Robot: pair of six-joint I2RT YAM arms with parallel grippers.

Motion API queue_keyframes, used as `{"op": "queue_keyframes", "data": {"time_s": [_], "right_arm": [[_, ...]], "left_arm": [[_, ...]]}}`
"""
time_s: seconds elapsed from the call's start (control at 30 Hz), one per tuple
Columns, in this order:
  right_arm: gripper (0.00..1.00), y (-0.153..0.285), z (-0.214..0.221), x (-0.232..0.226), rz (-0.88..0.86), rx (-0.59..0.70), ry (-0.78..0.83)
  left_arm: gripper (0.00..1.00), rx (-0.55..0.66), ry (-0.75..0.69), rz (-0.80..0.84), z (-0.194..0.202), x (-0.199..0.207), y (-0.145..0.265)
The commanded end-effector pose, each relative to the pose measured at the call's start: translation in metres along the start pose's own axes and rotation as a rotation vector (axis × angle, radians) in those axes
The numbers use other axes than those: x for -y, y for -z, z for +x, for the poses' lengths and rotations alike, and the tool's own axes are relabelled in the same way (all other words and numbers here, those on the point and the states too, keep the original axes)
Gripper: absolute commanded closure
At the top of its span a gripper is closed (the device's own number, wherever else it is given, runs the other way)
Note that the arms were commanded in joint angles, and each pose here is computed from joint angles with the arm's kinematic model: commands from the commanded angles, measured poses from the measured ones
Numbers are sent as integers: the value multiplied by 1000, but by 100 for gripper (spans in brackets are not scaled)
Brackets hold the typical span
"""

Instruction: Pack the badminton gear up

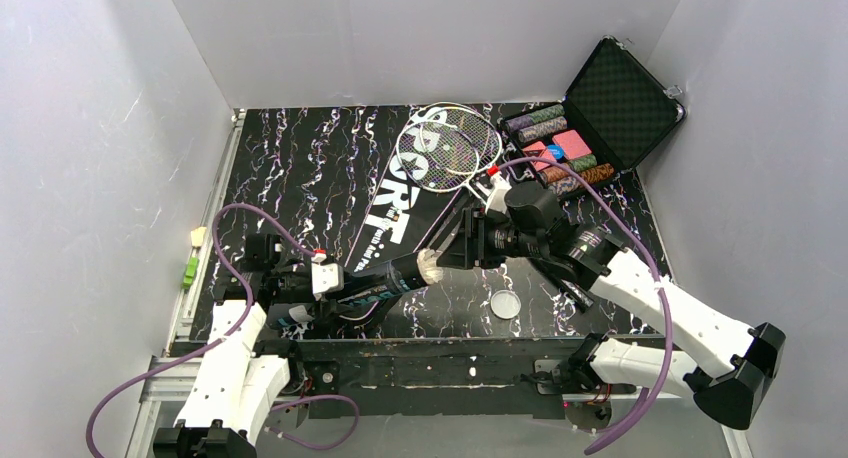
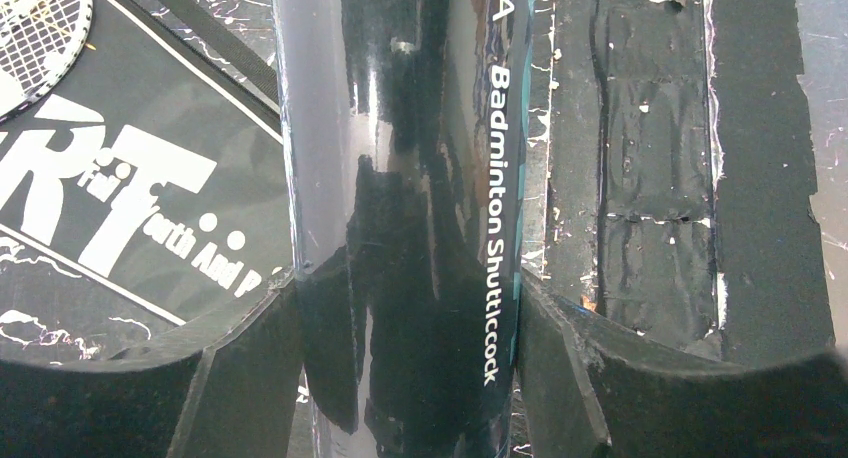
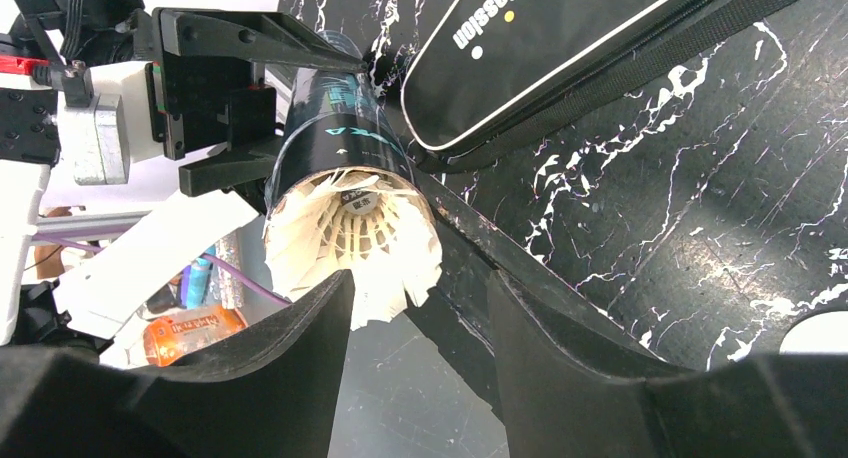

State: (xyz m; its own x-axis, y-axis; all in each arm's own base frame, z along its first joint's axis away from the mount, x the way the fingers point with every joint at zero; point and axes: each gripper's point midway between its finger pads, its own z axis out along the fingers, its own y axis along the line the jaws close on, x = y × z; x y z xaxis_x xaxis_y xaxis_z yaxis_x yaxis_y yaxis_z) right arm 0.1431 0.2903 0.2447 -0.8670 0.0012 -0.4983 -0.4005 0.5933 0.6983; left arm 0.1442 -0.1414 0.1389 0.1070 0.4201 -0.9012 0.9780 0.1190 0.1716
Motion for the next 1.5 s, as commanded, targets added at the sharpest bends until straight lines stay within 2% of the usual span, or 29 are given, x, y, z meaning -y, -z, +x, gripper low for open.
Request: {"op": "queue_keyframes", "data": {"time_s": [0.0, 0.37, 0.97, 1.07, 1.2, 1.27, 1.47], "right_arm": [[40, -2, 2, 0, -9, -9, 21], [39, -37, 16, 2, 7, -78, 9], [42, -73, 25, -5, 26, -68, 58], [39, -76, 24, -8, 18, -70, 60], [30, -71, 21, -12, 3, -52, 62], [24, -58, 14, -17, -11, -24, 54], [19, -10, -9, -16, -53, 76, 4]], "left_arm": [[99, 65, -44, -1, -19, -3, 1], [99, 90, -45, -2, -29, -4, 2], [99, 151, -21, 10, -46, -7, 3], [99, 156, -14, 11, -47, -7, 3], [99, 140, -12, 6, -42, -6, 3], [99, 130, -10, 4, -38, -6, 2], [99, 112, -2, 6, -29, -4, 0]]}}
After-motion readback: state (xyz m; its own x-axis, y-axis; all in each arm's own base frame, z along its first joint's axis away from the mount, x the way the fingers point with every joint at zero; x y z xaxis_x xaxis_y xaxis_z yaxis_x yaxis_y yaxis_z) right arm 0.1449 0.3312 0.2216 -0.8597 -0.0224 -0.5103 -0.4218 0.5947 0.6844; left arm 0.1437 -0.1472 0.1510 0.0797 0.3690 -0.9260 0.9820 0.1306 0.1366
